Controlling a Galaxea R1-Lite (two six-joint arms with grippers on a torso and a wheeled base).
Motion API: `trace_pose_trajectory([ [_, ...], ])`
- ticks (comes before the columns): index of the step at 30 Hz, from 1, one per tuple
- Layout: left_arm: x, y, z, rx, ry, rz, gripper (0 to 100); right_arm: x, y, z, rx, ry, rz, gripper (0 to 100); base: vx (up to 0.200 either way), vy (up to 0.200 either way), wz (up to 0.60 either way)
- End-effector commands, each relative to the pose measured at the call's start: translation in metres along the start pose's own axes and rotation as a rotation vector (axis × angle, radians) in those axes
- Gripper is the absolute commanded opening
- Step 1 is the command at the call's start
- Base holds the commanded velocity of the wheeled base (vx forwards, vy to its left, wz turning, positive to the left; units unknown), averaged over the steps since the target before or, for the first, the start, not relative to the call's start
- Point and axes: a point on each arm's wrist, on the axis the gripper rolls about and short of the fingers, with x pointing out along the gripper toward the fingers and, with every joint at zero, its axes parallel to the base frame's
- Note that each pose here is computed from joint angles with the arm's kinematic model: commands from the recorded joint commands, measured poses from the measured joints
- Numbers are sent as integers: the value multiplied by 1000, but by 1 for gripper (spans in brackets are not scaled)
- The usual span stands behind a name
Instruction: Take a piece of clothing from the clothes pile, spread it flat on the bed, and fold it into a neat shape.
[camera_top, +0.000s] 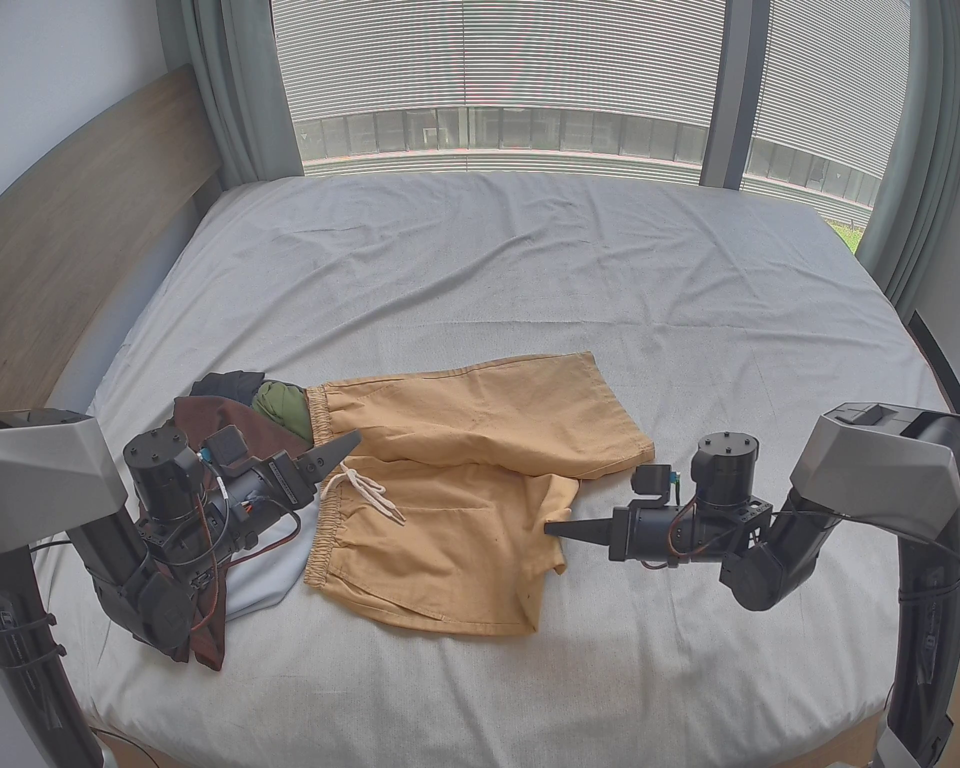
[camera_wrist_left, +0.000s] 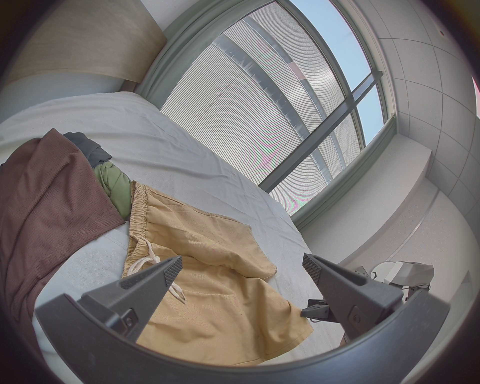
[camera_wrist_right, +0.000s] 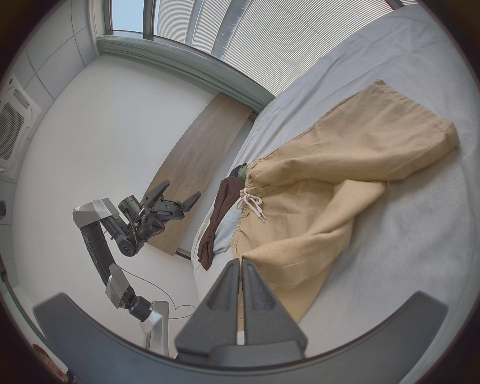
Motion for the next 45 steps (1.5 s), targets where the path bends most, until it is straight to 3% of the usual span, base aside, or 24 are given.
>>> trace_pose_trajectory([
  [1,1,3,-2,-4,7,8,100,31,-1,5,-5,34,29,0,0,0,0],
  [15,2,3,-1,-3,2,6,100,87,-8,-11,-9,78,34,0,0,0,0],
  [33,3,2,-2,-2,3,3,100,100,-5,-22,0,113,44,0,0,0,0],
  [34,3,2,-2,-2,3,3,100,100,-5,-22,0,113,44,100,0,0,0],
  [45,4,3,-3,-4,8,4,100,71,17,-3,-12,39,-38,100,0,0,0],
])
